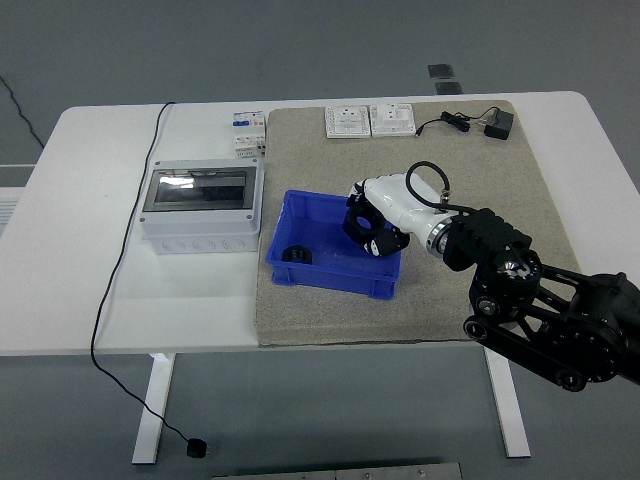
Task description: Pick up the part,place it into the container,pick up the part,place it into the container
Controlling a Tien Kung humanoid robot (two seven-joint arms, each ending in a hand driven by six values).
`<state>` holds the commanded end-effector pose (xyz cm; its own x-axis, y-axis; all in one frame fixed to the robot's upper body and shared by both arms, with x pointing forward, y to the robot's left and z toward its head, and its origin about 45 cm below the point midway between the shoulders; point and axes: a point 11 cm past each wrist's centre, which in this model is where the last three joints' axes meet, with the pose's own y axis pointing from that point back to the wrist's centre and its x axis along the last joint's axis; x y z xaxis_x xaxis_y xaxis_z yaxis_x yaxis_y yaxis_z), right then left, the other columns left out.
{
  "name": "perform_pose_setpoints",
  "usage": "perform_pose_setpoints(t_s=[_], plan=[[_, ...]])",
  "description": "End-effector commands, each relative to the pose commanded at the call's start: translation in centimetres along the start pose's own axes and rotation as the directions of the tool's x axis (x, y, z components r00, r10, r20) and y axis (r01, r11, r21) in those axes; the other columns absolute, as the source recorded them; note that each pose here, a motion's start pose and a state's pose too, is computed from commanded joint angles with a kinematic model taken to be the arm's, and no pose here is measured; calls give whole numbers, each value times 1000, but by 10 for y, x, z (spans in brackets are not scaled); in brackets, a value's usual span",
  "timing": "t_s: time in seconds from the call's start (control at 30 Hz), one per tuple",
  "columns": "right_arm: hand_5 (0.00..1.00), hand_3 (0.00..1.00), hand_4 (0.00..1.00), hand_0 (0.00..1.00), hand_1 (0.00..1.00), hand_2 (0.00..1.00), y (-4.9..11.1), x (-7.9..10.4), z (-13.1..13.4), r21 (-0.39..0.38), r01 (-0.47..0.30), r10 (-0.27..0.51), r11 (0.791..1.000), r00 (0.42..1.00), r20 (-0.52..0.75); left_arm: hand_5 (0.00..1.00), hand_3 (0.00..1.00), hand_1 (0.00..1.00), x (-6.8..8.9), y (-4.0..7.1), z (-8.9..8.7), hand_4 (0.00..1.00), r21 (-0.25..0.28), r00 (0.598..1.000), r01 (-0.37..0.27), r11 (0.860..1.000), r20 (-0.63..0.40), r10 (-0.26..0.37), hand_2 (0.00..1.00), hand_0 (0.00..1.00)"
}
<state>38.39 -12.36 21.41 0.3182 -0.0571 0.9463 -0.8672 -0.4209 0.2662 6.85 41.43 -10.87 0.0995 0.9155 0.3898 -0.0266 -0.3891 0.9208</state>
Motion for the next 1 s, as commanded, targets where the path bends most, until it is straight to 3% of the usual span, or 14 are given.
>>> perform_pose_setpoints(t_s=[0.37,0.57,0.6,0.77,0.8,0.97,1.0], plan=[[175,780,866,719,767,797,2,3,-1,6,-18,18,1000,1000,20,473,523,564,0,0,-1,514,2,1000,0,1000,1,0,521,704],[176,766,865,701,751,785,20,25,16,8,-144,139,990,966,217,472,523,564,-1,0,-1,514,3,1000,1,1000,2,-1,520,704],[320,669,821,595,656,705,23,28,23,-1,-173,168,985,951,261,473,522,564,-2,0,-2,513,3,1000,2,1000,1,-2,519,704],[320,669,821,595,656,705,43,27,90,-160,-297,337,941,815,470,473,522,564,-5,0,-3,513,5,1000,7,1000,-4,-7,519,704],[408,629,787,442,477,616,48,22,105,-200,-312,371,929,781,503,469,523,564,-6,0,-3,511,5,1000,8,1000,-5,-8,518,704],[408,629,787,442,477,616,74,-14,155,-355,-336,489,872,590,643,469,523,564,-11,0,-5,511,5,1000,18,1000,-14,-18,518,704],[454,610,794,424,428,582,79,-23,158,-376,-333,502,865,542,674,470,523,570,-12,0,-5,510,4,1000,20,1000,-18,-20,522,705]])
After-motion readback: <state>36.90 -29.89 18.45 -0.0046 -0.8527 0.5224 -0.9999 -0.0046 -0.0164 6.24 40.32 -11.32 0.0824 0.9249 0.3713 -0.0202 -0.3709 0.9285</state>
